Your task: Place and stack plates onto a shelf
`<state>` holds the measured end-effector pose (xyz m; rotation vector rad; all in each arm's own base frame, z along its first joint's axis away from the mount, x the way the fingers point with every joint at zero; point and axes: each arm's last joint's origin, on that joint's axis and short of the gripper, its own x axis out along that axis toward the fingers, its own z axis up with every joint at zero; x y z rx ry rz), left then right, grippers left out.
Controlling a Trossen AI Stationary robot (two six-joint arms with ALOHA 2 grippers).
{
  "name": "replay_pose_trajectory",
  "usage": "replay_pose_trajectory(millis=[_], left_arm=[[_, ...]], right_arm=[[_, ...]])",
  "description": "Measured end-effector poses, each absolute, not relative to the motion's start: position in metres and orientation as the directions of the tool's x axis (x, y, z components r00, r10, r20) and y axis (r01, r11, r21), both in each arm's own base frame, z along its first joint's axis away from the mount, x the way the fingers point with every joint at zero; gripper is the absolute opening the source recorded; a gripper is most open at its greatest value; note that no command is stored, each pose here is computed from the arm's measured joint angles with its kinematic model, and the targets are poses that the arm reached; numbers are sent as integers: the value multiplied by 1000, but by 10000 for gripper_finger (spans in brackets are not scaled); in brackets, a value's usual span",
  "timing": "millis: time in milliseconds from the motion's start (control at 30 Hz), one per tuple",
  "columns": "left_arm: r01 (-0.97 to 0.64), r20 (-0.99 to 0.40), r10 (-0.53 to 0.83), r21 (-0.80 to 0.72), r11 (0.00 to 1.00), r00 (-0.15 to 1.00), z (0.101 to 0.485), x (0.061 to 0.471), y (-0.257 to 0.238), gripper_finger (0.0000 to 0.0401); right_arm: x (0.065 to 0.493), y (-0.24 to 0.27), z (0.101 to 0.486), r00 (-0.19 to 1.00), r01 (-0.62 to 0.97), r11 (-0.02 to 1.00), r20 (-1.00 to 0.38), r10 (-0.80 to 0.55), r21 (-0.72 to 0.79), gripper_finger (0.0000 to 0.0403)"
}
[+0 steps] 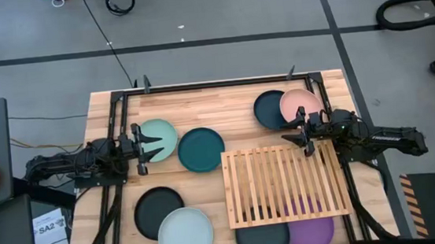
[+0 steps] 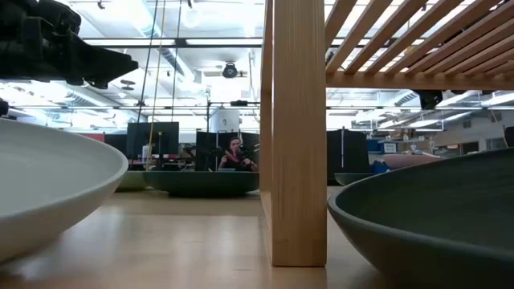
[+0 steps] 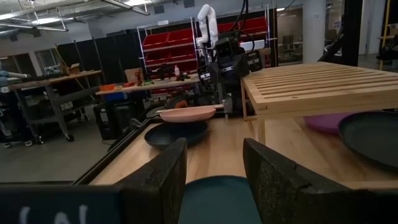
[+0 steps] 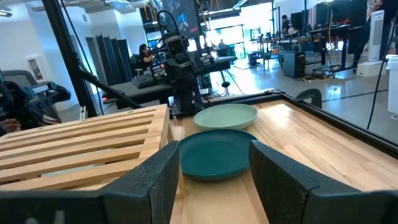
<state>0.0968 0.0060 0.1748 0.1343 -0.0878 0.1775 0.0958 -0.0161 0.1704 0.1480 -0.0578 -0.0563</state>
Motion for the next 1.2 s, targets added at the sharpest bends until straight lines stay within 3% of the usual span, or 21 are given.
replay_pose_trajectory(millis=[367,600,700,833,1033,1200], left_arm=[[-181,99,170,125,975,981,175,97,6,165],[-181,99,170,125,975,980,175,97,6,165],[-181,100,170,125,975,980,175,97,6,165],[-182,100,170,125,975,980,175,97,6,165],[-182,102,170,125,975,980,175,97,6,165],[-182,102,170,125,975,980,175,97,6,165]], right_arm=[[96,-17,172,995,67,987,69,-78,144,199],[93,-17,190,963,44,980,254,-93,192,199],[89,-18,202,913,82,977,378,-153,198,199],[83,-21,220,868,178,956,421,-263,231,199],[81,-29,255,849,363,895,304,-432,258,199],[89,-44,293,761,592,748,98,-641,301,199]])
